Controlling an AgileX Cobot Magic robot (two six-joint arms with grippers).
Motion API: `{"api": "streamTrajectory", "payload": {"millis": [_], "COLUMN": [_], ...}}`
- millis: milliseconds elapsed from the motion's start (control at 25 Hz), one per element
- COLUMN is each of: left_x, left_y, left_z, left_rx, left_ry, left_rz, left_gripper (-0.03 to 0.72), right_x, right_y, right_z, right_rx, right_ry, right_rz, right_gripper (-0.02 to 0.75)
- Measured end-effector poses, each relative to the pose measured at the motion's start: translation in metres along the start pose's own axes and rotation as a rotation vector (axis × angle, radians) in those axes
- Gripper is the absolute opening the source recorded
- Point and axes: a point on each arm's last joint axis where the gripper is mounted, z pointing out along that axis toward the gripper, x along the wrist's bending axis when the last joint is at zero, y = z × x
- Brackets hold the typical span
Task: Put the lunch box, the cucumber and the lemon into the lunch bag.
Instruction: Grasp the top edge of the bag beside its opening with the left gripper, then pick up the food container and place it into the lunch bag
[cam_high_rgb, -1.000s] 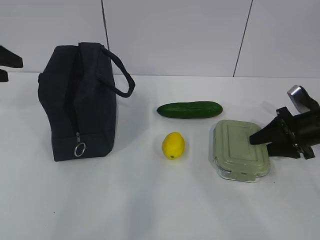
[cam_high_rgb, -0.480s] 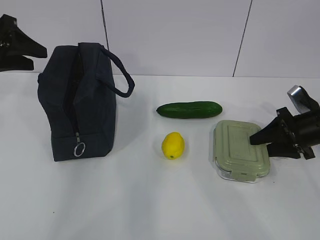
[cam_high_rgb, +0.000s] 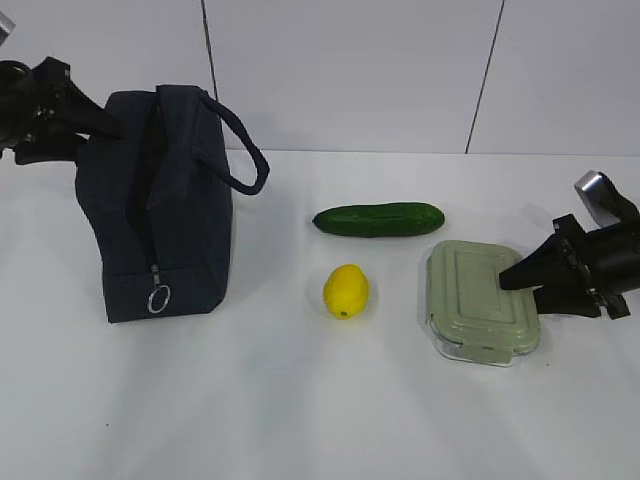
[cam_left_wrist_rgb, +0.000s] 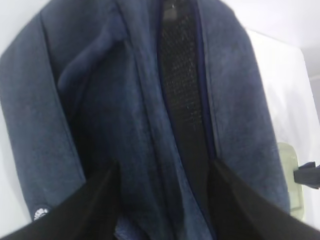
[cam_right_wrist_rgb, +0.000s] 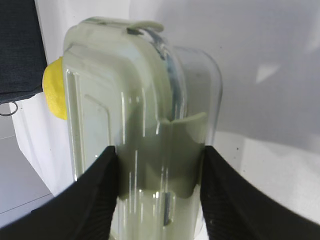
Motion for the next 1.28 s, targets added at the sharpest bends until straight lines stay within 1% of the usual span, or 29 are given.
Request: {"api": "streamTrajectory", "payload": {"millis": [120,200,240,280,440,480,560,800,880,960,1040,1120,1280], "left_x": [0.003,0.004,0.003,0.002,-0.001,-0.002,-0.003,-0.005,-0.005,-0.008,-0.014,-0.023,-0.041], "left_y": [-0.004,-0.004,-0.004,-0.002,0.003,0.003,0.002,-0.001,-0.001,-0.002,-0.002,-0.002,-0.005], "left_z": [0.008,0.010,0.009,0.009,0.007,0.006,0.006,0.006,0.006,0.000,-0.008,-0.018,-0.022], "left_rx": [0.029,0.035,0.036,0.033,0.022,0.025,0.038,0.077,0.084,0.092,0.098,0.094,0.081], "left_ry": [-0.006,-0.006,-0.007,-0.009,-0.014,-0.017,-0.028,-0.052,-0.050,-0.025,0.013,0.045,0.048], "left_rz": [-0.008,-0.009,-0.006,-0.001,0.014,0.015,0.018,0.017,-0.006,-0.009,-0.010,0.011,0.022], "left_gripper": [0.390,0.359,0.332,0.287,0.087,0.052,0.021,0.011,0.011,0.011,0.011,0.011,0.011], "right_x": [0.000,0.000,0.000,0.000,0.000,0.000,0.000,0.000,0.000,0.000,0.000,0.000,0.000], "right_y": [0.000,0.000,0.000,0.000,-0.001,-0.001,-0.001,-0.002,-0.002,-0.002,-0.002,-0.002,-0.003], "right_z": [0.000,0.000,0.000,0.000,0.000,0.000,0.000,0.000,0.000,0.000,0.000,0.000,0.000], "right_rx": [0.000,0.000,0.000,0.000,0.006,0.010,0.016,0.023,0.025,0.025,0.026,0.027,0.029], "right_ry": [0.000,0.000,0.000,0.000,-0.002,-0.002,-0.001,-0.002,-0.002,-0.001,-0.002,-0.002,-0.001], "right_rz": [0.000,0.000,0.000,0.000,-0.003,-0.005,-0.007,-0.010,-0.011,-0.011,-0.011,-0.012,-0.012], "right_gripper": [0.382,0.382,0.382,0.382,0.382,0.382,0.382,0.382,0.382,0.382,0.381,0.381,0.380]}}
